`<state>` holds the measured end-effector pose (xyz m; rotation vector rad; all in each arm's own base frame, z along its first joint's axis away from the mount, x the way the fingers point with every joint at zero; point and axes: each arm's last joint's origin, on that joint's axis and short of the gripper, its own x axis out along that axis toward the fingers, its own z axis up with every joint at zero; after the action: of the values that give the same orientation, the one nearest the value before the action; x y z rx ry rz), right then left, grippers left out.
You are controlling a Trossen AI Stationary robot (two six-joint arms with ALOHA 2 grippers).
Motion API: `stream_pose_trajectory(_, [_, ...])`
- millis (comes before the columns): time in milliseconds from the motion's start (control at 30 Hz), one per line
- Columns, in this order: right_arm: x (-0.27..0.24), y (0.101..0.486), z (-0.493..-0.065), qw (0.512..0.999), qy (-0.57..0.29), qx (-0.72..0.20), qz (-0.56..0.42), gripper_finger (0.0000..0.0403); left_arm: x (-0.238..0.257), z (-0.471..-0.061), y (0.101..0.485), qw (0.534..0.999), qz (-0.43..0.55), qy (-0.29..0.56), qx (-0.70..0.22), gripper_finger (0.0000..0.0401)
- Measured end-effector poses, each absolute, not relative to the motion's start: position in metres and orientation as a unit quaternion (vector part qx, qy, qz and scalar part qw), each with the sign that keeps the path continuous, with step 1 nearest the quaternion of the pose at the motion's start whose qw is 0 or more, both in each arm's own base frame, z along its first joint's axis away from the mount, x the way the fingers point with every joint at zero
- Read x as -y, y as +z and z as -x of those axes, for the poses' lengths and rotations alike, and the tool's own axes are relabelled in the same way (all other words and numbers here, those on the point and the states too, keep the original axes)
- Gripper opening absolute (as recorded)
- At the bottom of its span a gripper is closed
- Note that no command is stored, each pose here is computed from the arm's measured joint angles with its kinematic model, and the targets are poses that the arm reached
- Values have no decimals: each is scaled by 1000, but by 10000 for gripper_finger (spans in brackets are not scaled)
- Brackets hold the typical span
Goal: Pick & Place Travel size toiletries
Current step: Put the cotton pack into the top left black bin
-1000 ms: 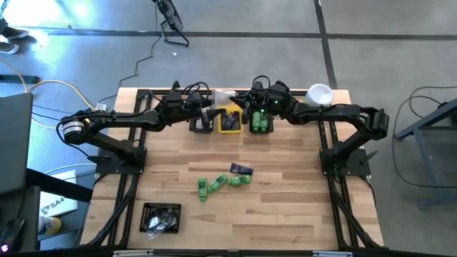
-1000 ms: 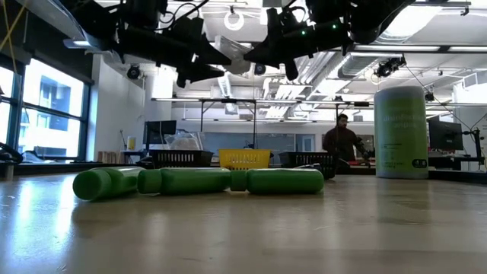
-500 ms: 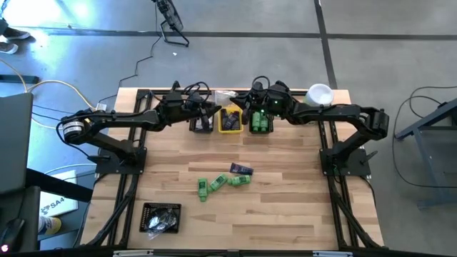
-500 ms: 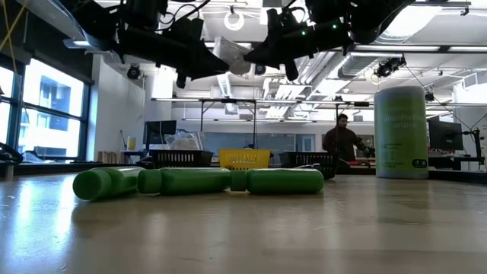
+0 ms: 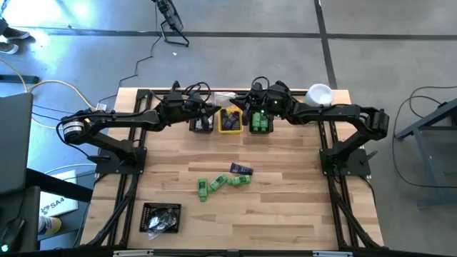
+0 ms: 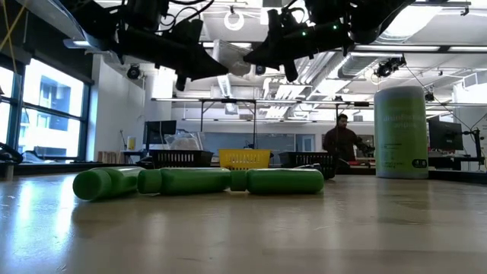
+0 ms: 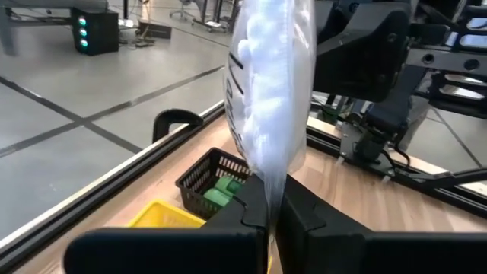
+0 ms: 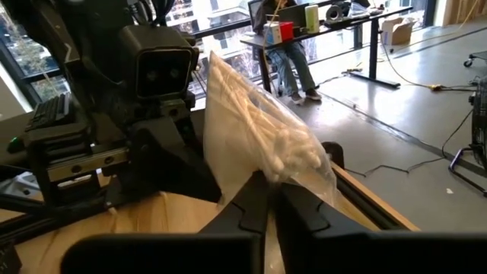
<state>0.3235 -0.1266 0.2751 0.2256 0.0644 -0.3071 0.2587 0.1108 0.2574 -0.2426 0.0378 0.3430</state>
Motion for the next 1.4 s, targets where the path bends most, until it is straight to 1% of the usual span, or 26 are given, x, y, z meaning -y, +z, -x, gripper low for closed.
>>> stream_pose_trajectory(300, [126, 276, -324, 981, -145, -25, -123, 32, -110, -259, 257, 978, 129, 160, -19, 0])
stream_pose_trajectory(400, [126, 276, -324, 981, -141, -25, -127, 52, -110, -259, 257, 978, 129, 160, -19, 0])
stream_pose_trajectory(500, [125, 276, -324, 982, -140, -26, -127, 89, -110, -259, 257, 978, 129, 160, -20, 0])
stream_pose_trajectory(767, [126, 278, -321, 977, -143, -30, -153, 217, -110, -259, 257, 978, 129, 161, -20, 0])
stream_pose_trajectory(933, [131, 295, -299, 969, -200, -44, -135, 267, -110, -259, 257, 978, 134, 161, -19, 0])
stream_pose_trajectory(1033, [133, 307, -283, 965, -229, -46, -120, 284, -110, -258, 255, 977, 136, 162, -27, 0])
stream_pose_trajectory(1133, [133, 319, -267, 954, -275, -42, -112, 292, -110, -256, 257, 975, 136, 172, -30, 0])
stream_pose_trajectory(1233, [133, 328, -256, 943, -313, -33, -104, 292, -108, -250, 259, 971, 132, 193, -45, 0])
stream_pose_trajectory(1400, [133, 332, -253, 937, -336, -28, -92, 284, -105, -233, 261, 955, 120, 254, -97, 0])
